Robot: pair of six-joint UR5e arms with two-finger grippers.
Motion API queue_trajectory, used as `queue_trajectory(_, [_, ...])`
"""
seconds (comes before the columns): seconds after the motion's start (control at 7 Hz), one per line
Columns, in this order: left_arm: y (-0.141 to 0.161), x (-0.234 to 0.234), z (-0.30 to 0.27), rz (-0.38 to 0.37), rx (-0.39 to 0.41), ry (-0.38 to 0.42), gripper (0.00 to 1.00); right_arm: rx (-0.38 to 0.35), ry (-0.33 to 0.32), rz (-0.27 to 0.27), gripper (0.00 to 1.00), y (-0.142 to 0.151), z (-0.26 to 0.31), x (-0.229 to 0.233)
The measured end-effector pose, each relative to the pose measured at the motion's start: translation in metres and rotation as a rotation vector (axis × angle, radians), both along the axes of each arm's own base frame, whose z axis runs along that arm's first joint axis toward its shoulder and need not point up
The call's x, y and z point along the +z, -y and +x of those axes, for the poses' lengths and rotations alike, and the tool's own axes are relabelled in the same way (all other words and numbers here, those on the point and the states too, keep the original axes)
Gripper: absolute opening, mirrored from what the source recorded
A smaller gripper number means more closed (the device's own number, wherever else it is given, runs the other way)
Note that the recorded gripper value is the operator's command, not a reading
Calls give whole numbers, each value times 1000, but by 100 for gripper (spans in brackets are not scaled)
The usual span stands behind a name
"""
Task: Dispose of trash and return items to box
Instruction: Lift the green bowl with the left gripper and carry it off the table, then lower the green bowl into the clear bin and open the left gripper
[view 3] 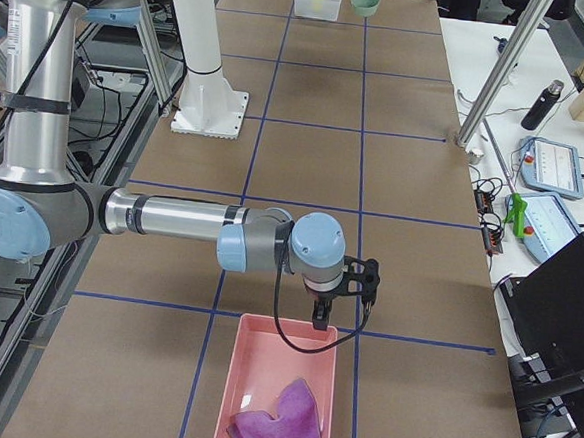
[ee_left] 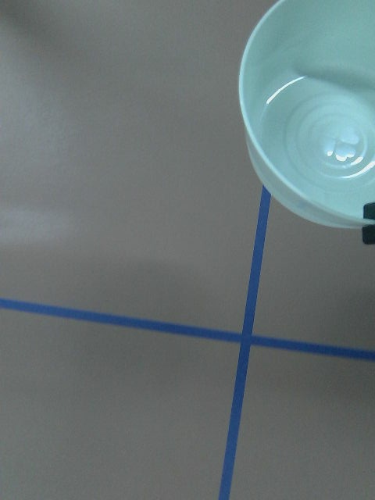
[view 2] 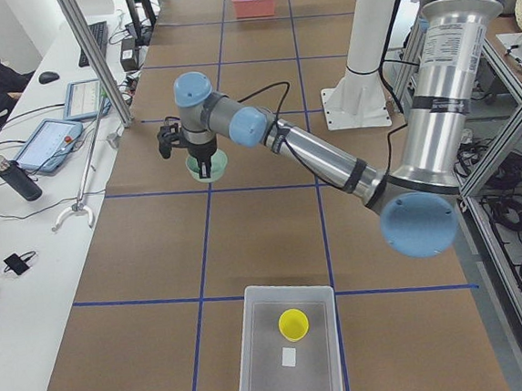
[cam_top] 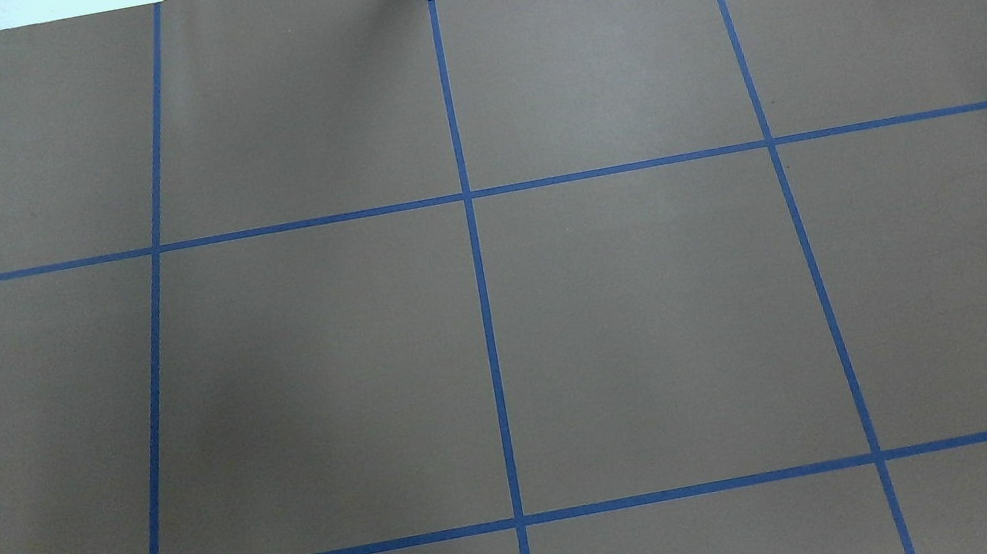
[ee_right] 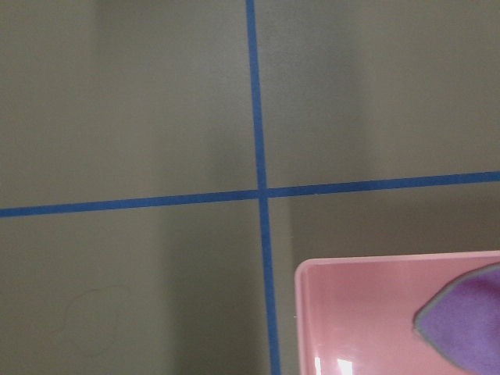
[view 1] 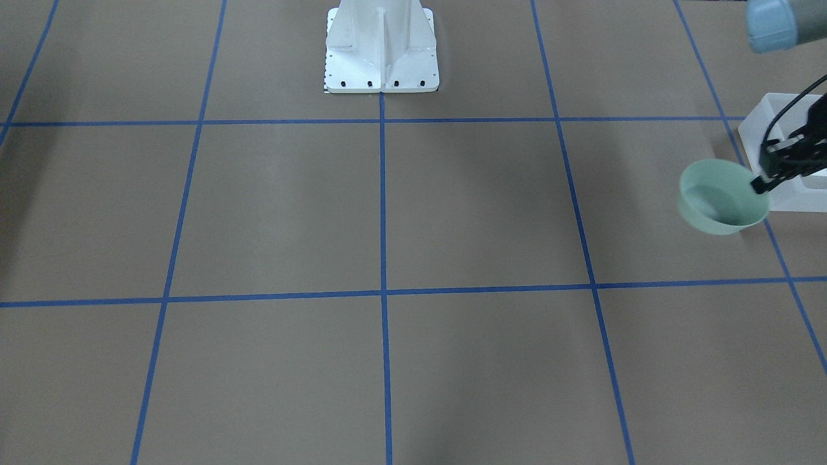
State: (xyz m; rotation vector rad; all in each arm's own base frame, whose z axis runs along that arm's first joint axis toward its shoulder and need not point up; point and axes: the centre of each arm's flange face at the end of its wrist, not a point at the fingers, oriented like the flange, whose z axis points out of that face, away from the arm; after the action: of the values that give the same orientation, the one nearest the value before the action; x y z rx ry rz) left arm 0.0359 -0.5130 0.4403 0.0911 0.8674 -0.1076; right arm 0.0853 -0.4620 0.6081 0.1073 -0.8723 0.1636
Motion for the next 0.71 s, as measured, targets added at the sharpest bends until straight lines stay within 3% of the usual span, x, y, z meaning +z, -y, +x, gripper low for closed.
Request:
queue_trajectory(0.29, [-59, 112, -111, -11, -15, 37, 0, 16, 14, -33, 100, 4, -37, -39])
queue_trajectory(0.71, [-119, 276, -218, -139, -84, 16, 0, 22, -4, -41, 100, 1, -46, -46])
